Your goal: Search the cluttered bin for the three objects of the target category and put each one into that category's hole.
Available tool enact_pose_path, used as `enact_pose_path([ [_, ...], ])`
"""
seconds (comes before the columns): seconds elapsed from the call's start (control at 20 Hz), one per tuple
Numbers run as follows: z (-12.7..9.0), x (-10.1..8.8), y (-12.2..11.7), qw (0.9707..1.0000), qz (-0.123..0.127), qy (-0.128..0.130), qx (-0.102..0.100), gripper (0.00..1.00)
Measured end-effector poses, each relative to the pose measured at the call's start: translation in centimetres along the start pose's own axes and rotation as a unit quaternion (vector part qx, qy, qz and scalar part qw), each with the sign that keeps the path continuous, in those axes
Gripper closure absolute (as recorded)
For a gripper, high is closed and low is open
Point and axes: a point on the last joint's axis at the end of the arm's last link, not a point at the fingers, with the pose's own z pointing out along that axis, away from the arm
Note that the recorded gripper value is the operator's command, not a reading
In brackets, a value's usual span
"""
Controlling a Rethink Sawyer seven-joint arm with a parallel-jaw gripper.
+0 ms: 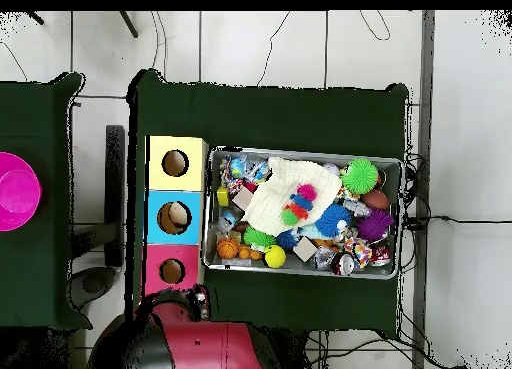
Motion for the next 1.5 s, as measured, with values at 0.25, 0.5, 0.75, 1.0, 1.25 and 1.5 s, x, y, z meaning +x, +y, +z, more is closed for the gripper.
enact_pose_path([
  [0.25, -0.1, -0.1, -0.1, 1.0, 0.001, -0.001, 0.0, 0.0],
  [0.5, -0.1, -0.2, -0.9, 1.0, 0.01, -0.001, 0.001, 0.0],
  [0.75, 0.4, -0.4, -2.0, 0.9998, 0.021, 0.004, 0.0, 0.0],
  [1.0, 1.0, -0.9, -3.2, 0.9994, 0.033, 0.009, -0.001, 0.0],
  [1.25, 1.9, -2.1, -5.0, 0.9988, 0.048, 0.013, -0.002, 0.0],
  [1.5, 3.2, -3.3, -6.7, 0.9982, 0.056, 0.019, -0.002, 0.0],
])
